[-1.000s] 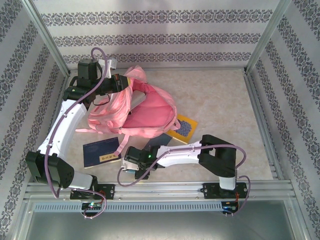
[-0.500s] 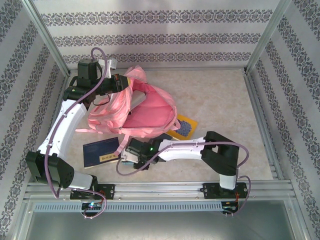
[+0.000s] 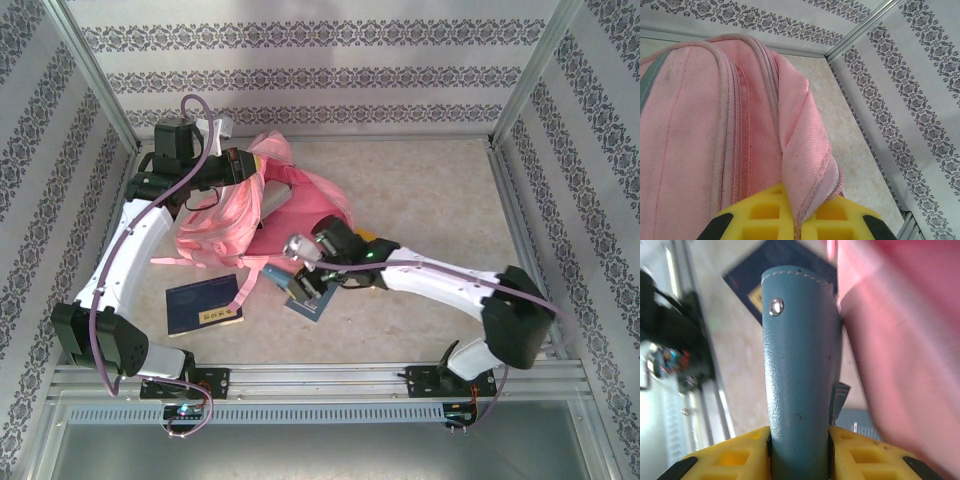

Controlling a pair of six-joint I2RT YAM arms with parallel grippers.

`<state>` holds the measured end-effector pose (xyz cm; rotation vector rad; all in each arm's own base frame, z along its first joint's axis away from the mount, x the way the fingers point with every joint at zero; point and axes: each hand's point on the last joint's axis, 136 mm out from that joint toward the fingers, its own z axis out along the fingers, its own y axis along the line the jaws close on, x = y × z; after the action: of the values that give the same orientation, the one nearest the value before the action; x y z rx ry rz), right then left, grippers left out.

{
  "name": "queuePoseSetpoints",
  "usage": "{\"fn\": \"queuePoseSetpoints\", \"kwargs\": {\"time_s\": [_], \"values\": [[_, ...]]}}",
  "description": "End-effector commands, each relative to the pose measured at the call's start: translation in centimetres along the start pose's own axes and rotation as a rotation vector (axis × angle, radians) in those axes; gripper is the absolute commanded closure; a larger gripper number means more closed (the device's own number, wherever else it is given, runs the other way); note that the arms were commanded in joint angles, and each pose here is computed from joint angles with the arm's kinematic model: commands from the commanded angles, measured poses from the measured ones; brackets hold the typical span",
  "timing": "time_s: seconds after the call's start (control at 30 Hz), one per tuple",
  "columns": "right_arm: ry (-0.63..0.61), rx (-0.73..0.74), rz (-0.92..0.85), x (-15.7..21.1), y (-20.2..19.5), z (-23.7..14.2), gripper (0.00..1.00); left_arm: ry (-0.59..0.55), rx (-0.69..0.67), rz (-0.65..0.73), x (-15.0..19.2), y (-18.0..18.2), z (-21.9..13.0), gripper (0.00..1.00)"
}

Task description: Pack books, pencil case, and school supplies into a backpack

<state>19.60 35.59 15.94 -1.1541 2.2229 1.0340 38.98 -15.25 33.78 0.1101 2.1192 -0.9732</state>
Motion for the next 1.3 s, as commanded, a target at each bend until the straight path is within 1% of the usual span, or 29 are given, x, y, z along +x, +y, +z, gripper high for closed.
{"fn": "queuePoseSetpoints", "kwargs": {"time_s": [0.0, 0.07, 0.13, 0.27, 0.33, 0.47, 0.6, 0.73, 0.87, 0.9, 0.93, 1.03, 1.07, 1.2, 1.27], "values": [[-0.173, -0.135, 0.075, -3.8, 1.6, -3.4, 0.68, -0.126, 0.077, 0.111, -3.2, -3.5, -2.7, 1.00], [-0.257, -0.158, 0.138, -5.7, 0.9, -5.0, 0.68, -0.131, 0.078, 0.113, -3.2, -3.6, -2.9, 1.00], [-0.311, -0.145, 0.211, -7.4, -0.6, -5.9, 0.69, -0.131, 0.082, 0.112, -3.2, -3.7, -3.0, 1.00], [-0.397, -0.130, 0.406, -10.6, -4.3, -6.4, 0.71, -0.133, 0.094, 0.114, -3.1, -4.1, -3.2, 1.00], [-0.417, -0.131, 0.508, -12.0, -6.2, -5.9, 0.71, -0.133, 0.102, 0.113, -3.1, -4.2, -3.2, 1.00], [-0.489, -0.255, 0.668, -16.1, -7.7, -4.2, 0.71, -0.130, 0.112, 0.113, -3.0, -4.3, -3.1, 1.00], [-0.569, -0.359, 0.884, -19.4, -10.1, -2.0, 0.71, -0.131, 0.131, 0.117, -3.1, -4.6, -3.1, 1.00], [-0.615, -0.400, 1.070, -21.0, -12.9, 0.7, 0.71, -0.132, 0.147, 0.124, -3.2, -4.9, -3.2, 1.00], [-0.649, -0.353, 1.220, -21.0, -16.0, 3.4, 0.70, -0.133, 0.158, 0.131, -3.4, -5.3, -3.3, 1.00], [-0.659, -0.339, 1.229, -21.1, -16.5, 3.8, 0.67, -0.133, 0.159, 0.133, -3.5, -5.3, -3.3, 1.00], [-0.663, -0.322, 1.232, -21.3, -16.8, 4.2, 0.62, -0.132, 0.163, 0.134, -3.5, -5.4, -3.3, 1.00], [-0.641, -0.251, 1.213, -21.6, -17.4, 5.2, 0.37, -0.128, 0.163, 0.133, -3.5, -5.3, -3.1, 1.00], [-0.631, -0.237, 1.191, -21.8, -17.3, 5.4, 0.31, -0.127, 0.162, 0.133, -3.5, -5.2, -3.0, 1.00], [-0.613, -0.180, 1.122, -21.8, -16.9, 4.9, 0.20, -0.118, 0.151, 0.128, -3.5, -4.8, -2.6, 1.00], [-0.591, -0.129, 1.083, -21.2, -16.7, 4.5, 0.17, -0.116, 0.142, 0.127, -3.4, -4.5, -2.5, 1.00]]}}
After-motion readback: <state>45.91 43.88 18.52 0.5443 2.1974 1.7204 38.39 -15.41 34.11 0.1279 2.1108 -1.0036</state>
